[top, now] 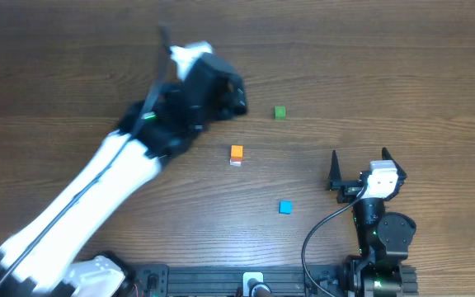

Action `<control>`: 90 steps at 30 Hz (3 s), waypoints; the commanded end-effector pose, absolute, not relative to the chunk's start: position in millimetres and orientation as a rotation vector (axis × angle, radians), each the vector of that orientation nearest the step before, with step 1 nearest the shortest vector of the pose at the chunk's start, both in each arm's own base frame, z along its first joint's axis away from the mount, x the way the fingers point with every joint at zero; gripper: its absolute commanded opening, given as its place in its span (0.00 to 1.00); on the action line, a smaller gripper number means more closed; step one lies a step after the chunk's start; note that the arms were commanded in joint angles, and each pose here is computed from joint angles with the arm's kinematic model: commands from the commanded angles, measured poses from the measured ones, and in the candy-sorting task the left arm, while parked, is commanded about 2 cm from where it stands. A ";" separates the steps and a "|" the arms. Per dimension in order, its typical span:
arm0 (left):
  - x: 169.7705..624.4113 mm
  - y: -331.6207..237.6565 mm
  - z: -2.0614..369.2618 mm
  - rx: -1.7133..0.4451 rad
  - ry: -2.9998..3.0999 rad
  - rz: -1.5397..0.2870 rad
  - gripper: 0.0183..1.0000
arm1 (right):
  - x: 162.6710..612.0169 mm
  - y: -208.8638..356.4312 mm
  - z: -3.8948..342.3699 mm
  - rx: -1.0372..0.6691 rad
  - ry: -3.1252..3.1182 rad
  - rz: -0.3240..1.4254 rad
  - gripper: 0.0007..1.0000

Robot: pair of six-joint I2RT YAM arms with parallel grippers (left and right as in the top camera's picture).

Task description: Stack Cubes

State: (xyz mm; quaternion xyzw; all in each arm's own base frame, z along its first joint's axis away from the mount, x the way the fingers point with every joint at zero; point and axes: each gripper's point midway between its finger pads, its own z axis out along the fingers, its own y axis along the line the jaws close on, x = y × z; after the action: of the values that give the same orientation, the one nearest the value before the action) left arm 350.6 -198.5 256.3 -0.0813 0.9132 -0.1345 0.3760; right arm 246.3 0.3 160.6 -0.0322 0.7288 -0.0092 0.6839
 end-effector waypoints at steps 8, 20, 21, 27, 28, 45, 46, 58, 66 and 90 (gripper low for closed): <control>344.8 -65.8 386.7 -0.145 1.780 -0.336 0.99 | 246.1 0.4 159.1 -0.078 1.633 -0.021 0.99; 262.1 -22.1 311.2 0.040 1.603 -0.128 1.00 | 246.1 0.4 159.1 -0.078 1.633 -0.021 0.99; 259.6 -21.4 300.4 0.046 1.593 -0.121 1.00 | 246.1 0.5 159.1 -0.079 1.633 -0.021 0.99; 252.6 -23.2 239.5 0.089 1.544 -0.098 1.00 | 246.1 0.4 159.1 -0.078 1.633 -0.021 0.99; 252.0 -24.8 230.4 0.105 1.535 -0.098 1.00 | 246.1 0.4 159.1 -0.078 1.633 -0.021 0.99; 245.7 -19.2 155.5 0.116 1.648 -0.095 1.00 | 246.1 0.5 159.1 -0.079 1.633 -0.021 0.99; 245.3 -19.2 158.0 0.116 1.638 -0.094 1.00 | 246.1 0.4 159.1 -0.078 1.633 -0.021 0.99; 244.8 -18.5 160.7 0.115 1.625 -0.090 1.00 | 246.1 0.4 159.0 -0.078 1.633 -0.021 0.99; 244.9 -18.6 160.3 0.115 1.627 -0.091 1.00 | 246.1 0.4 159.1 -0.078 1.633 -0.021 0.99; 244.9 -18.6 160.3 0.115 1.627 -0.091 1.00 | 261.1 32.1 260.8 -0.070 1.742 0.282 0.99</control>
State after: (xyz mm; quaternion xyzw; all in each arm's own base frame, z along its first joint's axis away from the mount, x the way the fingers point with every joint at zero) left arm 245.2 -17.6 160.8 0.0421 0.7282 -0.0432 0.6827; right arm 250.2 27.2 211.9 -0.0098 0.7550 0.1176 0.6450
